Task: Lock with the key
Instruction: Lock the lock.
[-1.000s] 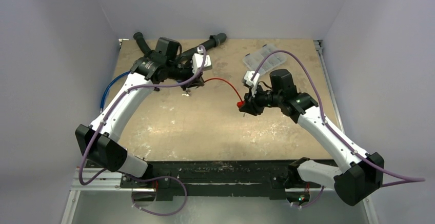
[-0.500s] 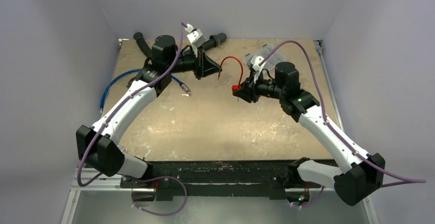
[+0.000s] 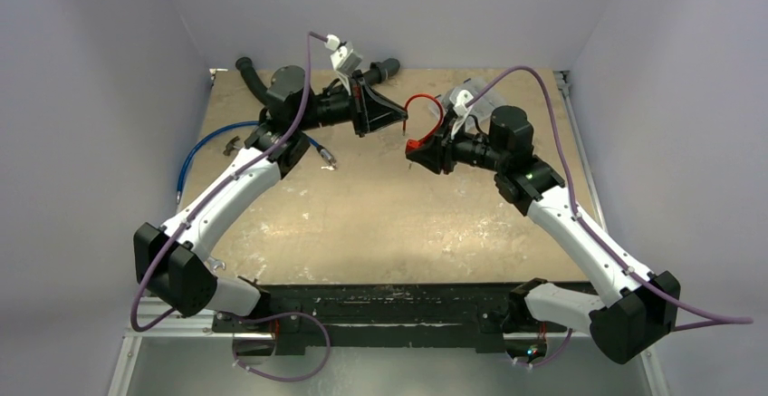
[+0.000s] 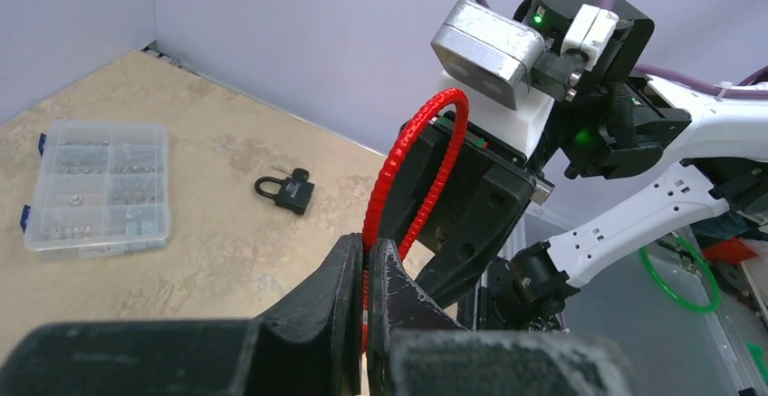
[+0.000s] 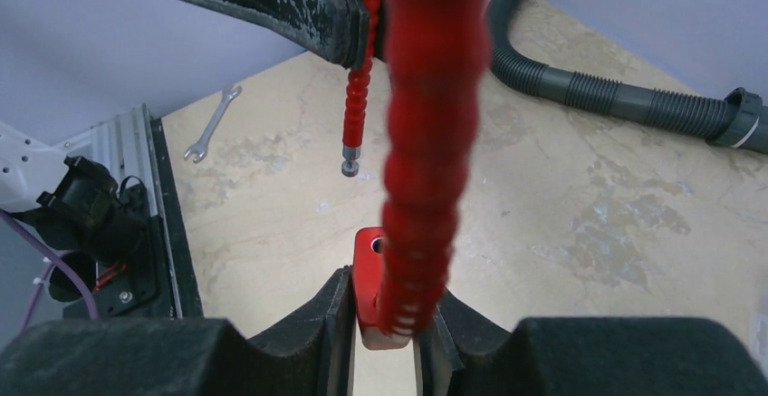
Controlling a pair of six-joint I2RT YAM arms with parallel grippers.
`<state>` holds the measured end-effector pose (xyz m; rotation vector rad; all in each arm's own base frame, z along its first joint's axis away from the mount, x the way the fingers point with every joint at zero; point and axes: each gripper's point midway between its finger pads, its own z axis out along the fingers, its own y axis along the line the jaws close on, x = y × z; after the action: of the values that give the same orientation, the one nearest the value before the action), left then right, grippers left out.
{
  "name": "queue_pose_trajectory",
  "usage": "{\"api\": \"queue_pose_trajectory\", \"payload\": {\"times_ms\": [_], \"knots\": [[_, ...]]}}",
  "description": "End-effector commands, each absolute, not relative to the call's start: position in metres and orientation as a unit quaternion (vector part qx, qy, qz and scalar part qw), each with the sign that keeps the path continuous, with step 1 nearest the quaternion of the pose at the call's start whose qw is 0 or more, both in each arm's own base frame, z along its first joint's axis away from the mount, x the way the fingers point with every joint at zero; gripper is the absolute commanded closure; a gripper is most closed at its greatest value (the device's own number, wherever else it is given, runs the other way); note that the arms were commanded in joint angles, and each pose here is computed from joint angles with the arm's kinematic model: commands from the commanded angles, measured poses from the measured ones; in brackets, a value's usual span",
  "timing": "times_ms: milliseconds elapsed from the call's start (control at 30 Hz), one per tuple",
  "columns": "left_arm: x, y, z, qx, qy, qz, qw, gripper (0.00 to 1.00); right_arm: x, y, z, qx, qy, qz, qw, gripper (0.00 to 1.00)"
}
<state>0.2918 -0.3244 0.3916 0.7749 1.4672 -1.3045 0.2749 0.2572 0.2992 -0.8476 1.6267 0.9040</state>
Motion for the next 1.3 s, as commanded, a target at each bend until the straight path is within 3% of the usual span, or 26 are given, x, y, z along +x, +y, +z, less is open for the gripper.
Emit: {"api": "queue_pose_trajectory", "payload": {"times_ms": [0, 1267], "knots": [[0.269, -0.33, 0.41, 0.335, 0.57, -0.571, 0.487, 1.0, 0.276, 0.261, 0.346, -0.346, 0.63, 0.393, 0.574, 1.0], [0.264, -0.34, 0.384, 0.372, 0.575, -0.543, 0.485, 1.0, 0.263, 0.27, 0.348, -0.37, 0.616, 0.418, 0.556, 1.0]]}}
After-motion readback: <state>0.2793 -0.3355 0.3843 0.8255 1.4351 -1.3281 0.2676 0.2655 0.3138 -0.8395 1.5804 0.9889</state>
